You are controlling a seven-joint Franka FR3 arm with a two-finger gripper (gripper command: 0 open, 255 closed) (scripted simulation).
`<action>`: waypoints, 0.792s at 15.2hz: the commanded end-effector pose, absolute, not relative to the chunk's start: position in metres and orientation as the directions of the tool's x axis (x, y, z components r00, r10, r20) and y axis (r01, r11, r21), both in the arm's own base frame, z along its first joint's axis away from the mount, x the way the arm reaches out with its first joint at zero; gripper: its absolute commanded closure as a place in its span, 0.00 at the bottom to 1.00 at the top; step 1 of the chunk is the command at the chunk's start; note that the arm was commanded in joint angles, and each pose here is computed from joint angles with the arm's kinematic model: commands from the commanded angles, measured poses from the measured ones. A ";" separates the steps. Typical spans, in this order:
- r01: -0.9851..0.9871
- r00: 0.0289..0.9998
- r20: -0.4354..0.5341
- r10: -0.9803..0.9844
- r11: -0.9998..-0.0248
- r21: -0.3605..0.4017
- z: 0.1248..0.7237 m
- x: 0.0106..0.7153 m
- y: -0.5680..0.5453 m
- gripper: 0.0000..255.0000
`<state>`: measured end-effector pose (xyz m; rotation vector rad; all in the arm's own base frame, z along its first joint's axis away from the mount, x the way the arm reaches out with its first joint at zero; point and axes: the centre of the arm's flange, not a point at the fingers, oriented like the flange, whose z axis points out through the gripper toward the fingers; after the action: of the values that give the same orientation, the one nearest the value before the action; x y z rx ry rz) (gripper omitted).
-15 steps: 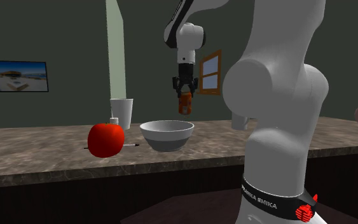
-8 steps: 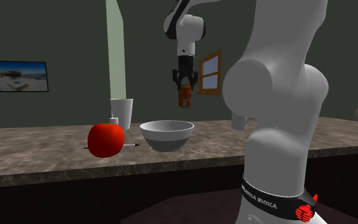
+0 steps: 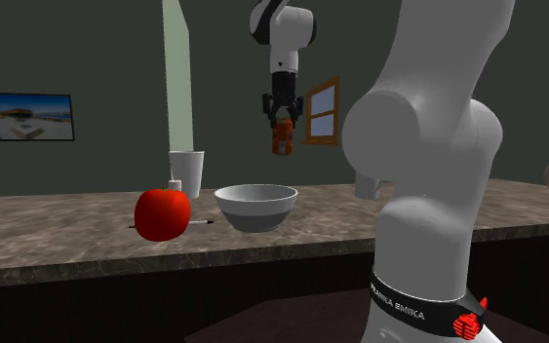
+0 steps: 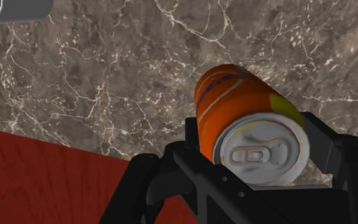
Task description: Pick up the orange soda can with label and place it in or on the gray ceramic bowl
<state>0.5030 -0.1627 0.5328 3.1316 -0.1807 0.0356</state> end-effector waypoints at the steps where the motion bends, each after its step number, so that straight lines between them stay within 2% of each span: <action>1: -0.115 0.993 0.023 -0.115 -0.993 0.004 0.536 0.485 -0.140 1.00; 12: -0.115 0.993 0.023 -0.115 -0.993 0.004 0.553 0.395 -0.027 1.00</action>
<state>0.4013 -0.0377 0.5547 3.1315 -0.1796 0.0359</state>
